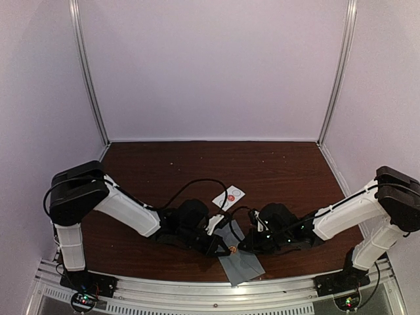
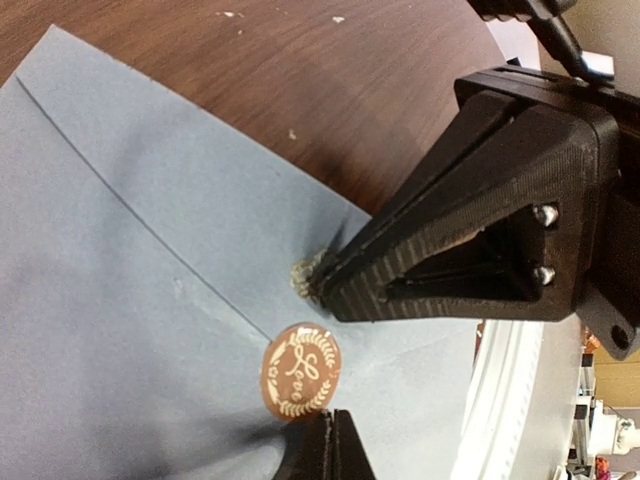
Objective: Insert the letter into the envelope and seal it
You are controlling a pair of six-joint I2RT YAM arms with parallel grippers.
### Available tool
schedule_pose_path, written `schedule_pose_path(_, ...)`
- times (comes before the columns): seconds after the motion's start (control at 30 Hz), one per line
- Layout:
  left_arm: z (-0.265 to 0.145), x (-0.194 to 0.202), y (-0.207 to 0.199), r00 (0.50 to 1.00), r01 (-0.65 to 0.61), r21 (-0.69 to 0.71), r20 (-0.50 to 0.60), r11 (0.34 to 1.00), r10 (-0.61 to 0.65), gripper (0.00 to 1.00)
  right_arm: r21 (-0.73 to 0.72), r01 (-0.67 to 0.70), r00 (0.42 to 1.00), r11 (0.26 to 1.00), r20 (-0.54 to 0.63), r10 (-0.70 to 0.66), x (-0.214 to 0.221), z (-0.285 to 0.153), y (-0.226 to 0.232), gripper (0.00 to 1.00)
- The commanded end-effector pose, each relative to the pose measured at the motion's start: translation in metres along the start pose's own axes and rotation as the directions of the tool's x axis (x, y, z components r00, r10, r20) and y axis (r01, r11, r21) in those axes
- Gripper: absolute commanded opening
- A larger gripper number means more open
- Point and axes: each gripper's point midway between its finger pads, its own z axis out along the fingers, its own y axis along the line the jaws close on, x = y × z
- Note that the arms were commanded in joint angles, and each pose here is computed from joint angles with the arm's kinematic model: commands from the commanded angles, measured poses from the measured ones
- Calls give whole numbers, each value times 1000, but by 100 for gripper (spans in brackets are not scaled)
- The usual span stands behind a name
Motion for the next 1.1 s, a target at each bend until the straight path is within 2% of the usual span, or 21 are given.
schedule_pose_path(0.0,-12,16,36,998,38,-145,-47,989,-46,0,59,12,1000,998,-6,-11,6,-5,-17,1)
schedule_pose_path(0.13,-43,-18,35,998,11,-163,63,987,0,0,-9,58,998,998,31,-58,-4,-17,6,17)
schedule_pose_path(0.2,-63,-37,32,992,1,-173,128,985,21,6,-42,88,995,995,58,-85,-10,-25,19,24)
schedule_pose_path(0.33,-102,-71,25,964,-18,-228,253,974,77,27,-97,148,984,984,118,-136,-22,-45,43,39)
schedule_pose_path(0.4,-122,-87,19,943,-24,-249,315,968,105,42,-111,186,974,976,155,-168,-30,-56,55,49)
schedule_pose_path(0.5,-142,-108,12,914,-32,-278,380,960,141,64,-93,256,947,962,224,-230,-45,-73,68,69)
schedule_pose_path(0.63,-156,-139,8,878,-50,-310,440,949,190,77,-6,335,890,942,331,-314,-80,-92,82,97)
schedule_pose_path(0.67,-160,-151,7,864,-48,-316,463,948,198,78,18,345,878,939,346,-329,-90,-95,82,99)
schedule_pose_path(0.8,-170,-191,23,819,-48,-343,525,938,233,81,92,347,842,933,407,-353,-137,-99,76,100)
schedule_pose_path(0.93,-191,-220,68,790,-2,-384,565,923,237,81,161,319,820,934,448,-357,-187,-98,52,100)
schedule_pose_path(1.07,-246,-228,124,741,83,-443,627,893,242,81,233,231,798,945,510,-321,-235,-114,4,100)
